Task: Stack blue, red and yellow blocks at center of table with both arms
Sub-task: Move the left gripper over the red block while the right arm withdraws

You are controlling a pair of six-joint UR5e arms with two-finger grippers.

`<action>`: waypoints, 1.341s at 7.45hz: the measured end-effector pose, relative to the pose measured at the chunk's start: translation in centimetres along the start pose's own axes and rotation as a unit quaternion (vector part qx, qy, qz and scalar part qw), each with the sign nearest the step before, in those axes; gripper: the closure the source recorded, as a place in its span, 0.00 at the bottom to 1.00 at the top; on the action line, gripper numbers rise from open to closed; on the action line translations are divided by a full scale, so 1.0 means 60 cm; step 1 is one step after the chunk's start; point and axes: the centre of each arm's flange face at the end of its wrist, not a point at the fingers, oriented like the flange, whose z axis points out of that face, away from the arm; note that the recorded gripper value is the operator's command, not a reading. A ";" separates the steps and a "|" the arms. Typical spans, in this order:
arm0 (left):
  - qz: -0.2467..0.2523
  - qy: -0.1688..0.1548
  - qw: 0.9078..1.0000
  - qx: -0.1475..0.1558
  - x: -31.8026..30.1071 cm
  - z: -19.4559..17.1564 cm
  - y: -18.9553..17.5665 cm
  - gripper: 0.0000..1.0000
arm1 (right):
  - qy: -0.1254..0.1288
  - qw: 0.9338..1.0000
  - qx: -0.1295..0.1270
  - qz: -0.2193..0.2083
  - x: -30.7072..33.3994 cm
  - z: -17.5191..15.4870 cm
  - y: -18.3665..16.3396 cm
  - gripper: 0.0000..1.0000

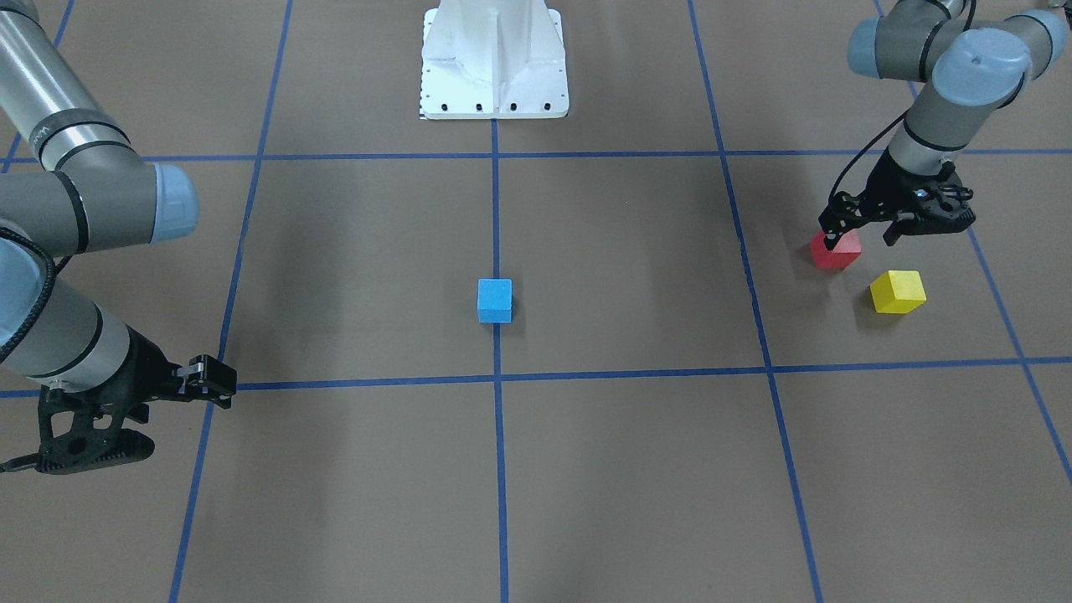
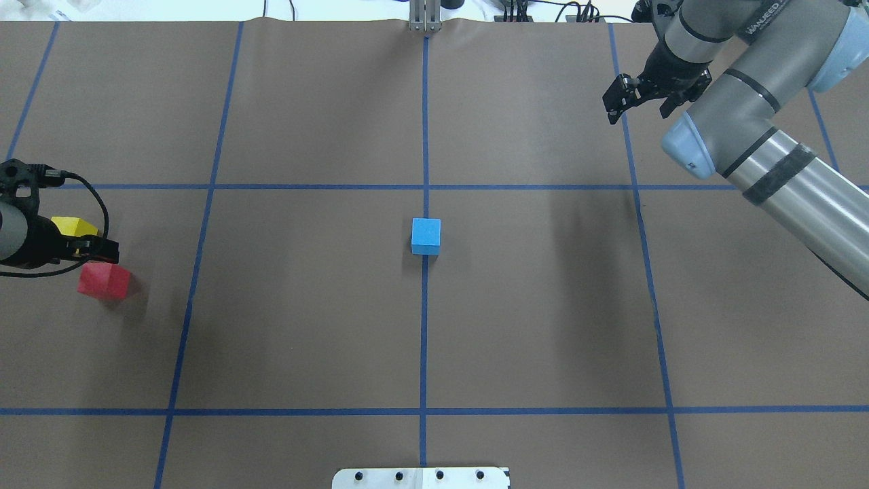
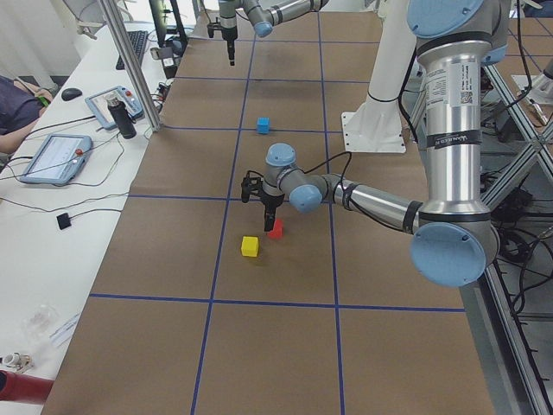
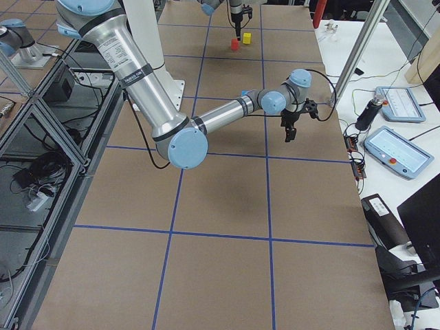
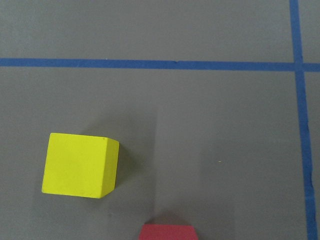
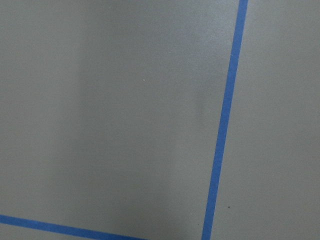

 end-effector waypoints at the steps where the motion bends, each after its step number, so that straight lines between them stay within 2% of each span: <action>1: 0.003 -0.003 1.000 -0.005 0.002 0.011 0.005 0.00 | 0.001 1.000 -0.001 0.001 0.002 0.002 0.000 0.00; 5: 0.006 -0.011 1.000 -0.018 -0.001 0.039 0.014 0.00 | 0.002 1.000 -0.002 0.002 0.005 0.006 0.001 0.00; 6: 0.007 -0.013 1.000 -0.021 0.000 0.046 0.015 0.03 | 0.003 1.000 -0.003 0.003 0.006 0.007 0.002 0.00; 7: 0.007 -0.013 1.000 -0.023 0.002 0.051 0.016 0.16 | 0.003 1.000 -0.003 0.003 0.007 0.008 0.002 0.00; 8: 0.007 -0.012 1.000 -0.023 0.007 0.052 0.014 0.46 | 0.003 1.000 -0.004 0.003 0.007 0.009 0.002 0.00; 9: 0.007 -0.011 1.000 -0.022 0.012 0.053 0.011 0.80 | 0.004 1.000 -0.004 0.003 0.008 0.010 0.003 0.00; 10: 0.006 -0.011 1.000 -0.022 0.014 0.055 0.009 1.00 | 0.004 1.000 -0.005 0.004 0.011 0.012 0.004 0.00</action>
